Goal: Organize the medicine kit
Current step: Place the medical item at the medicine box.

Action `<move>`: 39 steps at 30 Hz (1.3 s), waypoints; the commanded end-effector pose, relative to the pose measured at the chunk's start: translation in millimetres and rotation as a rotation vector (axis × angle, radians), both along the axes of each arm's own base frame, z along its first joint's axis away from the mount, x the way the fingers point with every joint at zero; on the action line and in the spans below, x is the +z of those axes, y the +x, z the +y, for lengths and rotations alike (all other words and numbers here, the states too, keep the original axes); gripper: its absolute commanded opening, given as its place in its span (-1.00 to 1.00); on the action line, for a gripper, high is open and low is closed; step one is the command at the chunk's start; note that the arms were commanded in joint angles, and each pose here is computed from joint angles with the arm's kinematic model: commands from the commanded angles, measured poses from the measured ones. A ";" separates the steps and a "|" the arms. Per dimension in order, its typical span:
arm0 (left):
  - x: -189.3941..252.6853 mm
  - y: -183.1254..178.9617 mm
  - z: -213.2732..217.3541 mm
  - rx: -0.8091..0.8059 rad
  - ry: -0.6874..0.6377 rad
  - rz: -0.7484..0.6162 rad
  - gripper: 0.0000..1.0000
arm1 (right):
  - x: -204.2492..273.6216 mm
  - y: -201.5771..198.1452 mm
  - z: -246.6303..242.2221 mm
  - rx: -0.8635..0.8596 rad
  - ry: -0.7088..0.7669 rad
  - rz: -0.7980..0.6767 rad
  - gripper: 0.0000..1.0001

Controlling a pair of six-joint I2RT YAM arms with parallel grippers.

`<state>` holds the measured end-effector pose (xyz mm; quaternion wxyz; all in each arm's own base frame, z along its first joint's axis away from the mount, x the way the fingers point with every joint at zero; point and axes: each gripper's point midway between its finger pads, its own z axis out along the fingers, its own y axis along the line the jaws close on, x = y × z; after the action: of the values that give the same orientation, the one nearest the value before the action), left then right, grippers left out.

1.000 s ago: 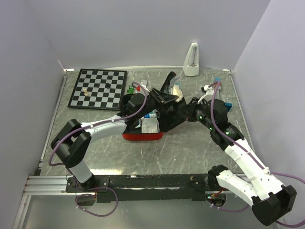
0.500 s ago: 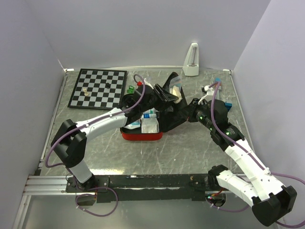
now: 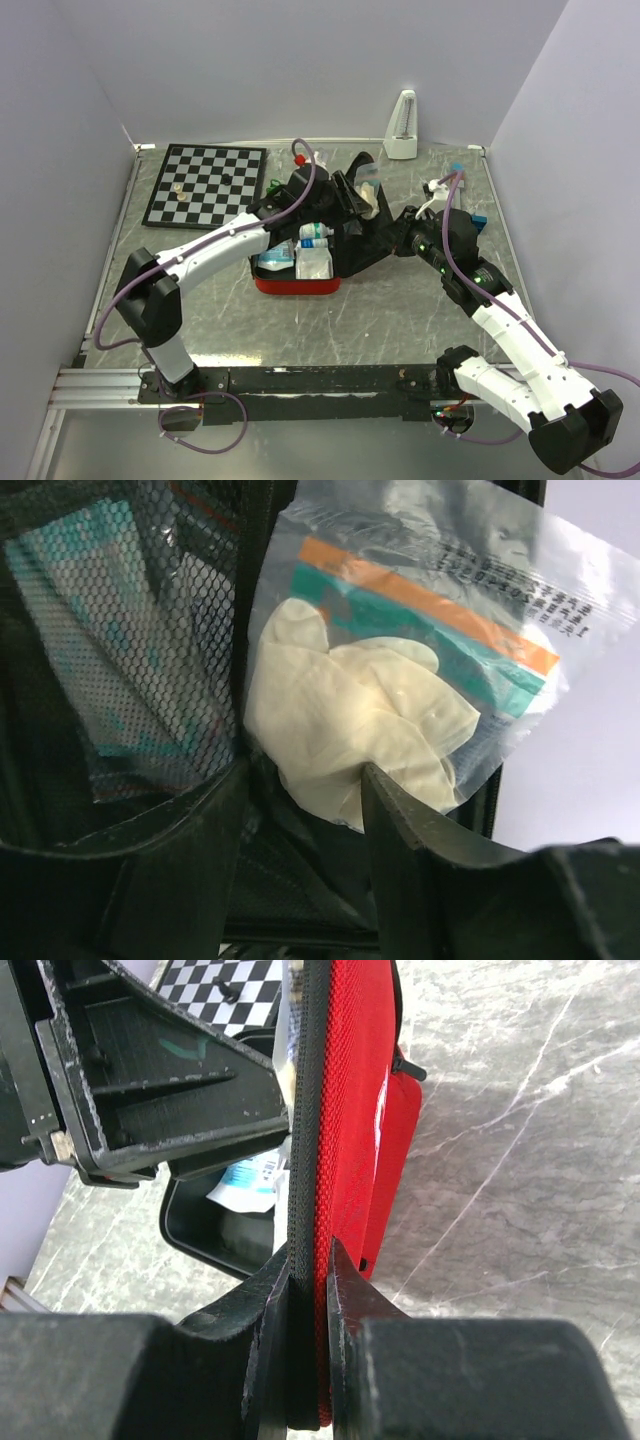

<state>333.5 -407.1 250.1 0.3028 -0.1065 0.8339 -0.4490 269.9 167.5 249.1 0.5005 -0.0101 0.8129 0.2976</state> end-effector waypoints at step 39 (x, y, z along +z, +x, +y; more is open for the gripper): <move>54.4 -3.2 -5.8 -0.127 -0.022 -0.300 -0.94 | -15.6 -33.5 29.1 0.191 0.022 0.135 -0.72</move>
<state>328.7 -398.0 264.2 0.3718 -0.0098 0.8161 -0.4423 267.5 175.1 252.0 0.4929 -0.0220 0.8108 0.3150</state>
